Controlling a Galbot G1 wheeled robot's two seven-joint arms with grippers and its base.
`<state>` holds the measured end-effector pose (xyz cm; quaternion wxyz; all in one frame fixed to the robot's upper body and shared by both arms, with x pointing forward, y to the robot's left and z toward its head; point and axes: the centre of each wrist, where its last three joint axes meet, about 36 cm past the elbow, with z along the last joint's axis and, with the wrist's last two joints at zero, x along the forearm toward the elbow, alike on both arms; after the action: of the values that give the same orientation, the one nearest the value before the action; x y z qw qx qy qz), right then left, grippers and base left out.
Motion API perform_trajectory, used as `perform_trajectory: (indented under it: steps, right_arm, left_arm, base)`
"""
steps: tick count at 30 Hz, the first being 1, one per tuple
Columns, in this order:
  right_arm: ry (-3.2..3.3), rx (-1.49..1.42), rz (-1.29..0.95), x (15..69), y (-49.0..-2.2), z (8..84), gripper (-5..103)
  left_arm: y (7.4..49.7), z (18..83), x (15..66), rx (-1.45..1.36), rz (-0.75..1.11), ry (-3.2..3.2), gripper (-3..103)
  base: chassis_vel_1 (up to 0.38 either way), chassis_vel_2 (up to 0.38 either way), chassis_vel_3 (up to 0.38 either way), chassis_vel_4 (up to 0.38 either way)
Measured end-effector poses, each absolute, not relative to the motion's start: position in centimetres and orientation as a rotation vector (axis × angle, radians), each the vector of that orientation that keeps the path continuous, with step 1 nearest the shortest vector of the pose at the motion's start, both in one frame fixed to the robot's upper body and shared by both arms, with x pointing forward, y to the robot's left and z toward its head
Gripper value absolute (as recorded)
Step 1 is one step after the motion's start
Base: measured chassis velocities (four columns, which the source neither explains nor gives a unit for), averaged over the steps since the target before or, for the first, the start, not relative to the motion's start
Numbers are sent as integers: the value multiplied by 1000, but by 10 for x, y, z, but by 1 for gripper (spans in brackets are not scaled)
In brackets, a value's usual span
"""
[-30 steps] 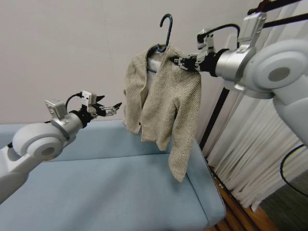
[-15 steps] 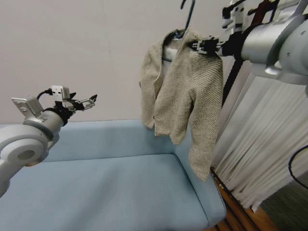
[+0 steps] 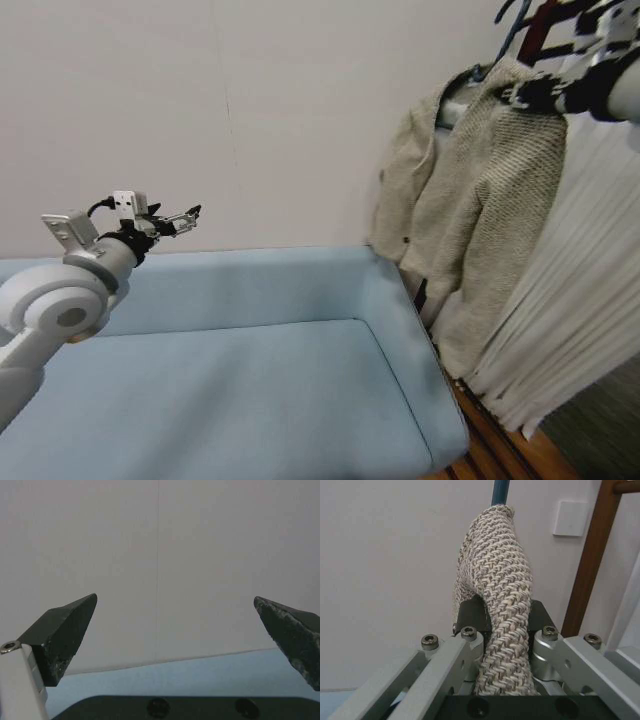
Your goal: Pick up the clothes from the sofa and hang them on the clothes hanger.
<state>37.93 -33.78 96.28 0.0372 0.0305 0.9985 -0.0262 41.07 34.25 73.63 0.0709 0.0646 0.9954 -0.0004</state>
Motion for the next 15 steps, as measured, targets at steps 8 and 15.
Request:
perform_trajectory:
  steps: [8,15]
  right_arm:
    - [3106,286,-50,415,-360,952,10]
    - [3070,467,-51,437,-368,949,10]
  left_arm:
    - [336,720,416,222,-27,3013,100]
    - [335,715,421,230,-8,3026,100]
  base:
    - [0,0,0,0]
    - [0,0,0,0]
